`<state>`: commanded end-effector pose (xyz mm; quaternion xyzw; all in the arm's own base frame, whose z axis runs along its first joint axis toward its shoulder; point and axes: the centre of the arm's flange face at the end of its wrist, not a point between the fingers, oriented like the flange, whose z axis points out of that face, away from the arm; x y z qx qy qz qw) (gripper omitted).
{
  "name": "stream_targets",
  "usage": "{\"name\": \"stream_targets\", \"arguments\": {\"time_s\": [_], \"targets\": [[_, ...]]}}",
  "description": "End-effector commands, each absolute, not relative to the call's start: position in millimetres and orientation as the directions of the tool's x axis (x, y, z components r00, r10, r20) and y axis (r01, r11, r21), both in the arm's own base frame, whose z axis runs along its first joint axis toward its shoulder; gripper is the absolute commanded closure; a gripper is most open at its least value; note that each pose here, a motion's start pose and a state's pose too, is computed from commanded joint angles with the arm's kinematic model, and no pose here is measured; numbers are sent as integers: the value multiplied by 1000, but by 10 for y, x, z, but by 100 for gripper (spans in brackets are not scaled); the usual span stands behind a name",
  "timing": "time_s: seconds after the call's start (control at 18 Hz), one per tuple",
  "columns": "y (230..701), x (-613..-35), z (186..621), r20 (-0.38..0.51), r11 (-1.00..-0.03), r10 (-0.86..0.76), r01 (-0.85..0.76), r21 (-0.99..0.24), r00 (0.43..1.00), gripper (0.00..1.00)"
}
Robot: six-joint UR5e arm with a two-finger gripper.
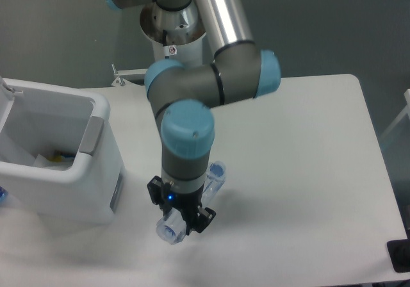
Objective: Place the trash in the trash can
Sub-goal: 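Carry the held bottle over the trash bin opening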
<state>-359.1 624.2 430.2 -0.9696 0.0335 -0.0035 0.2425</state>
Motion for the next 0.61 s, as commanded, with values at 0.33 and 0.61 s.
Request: {"name": "stream_targets", "arguments": {"time_s": [0.33,0.61], "targets": [[6133,-3684,5307,140,-648,-95,46,-761,986,41],[5920,-3580,5880,145,-537,-162,36,-843,976,41]]}}
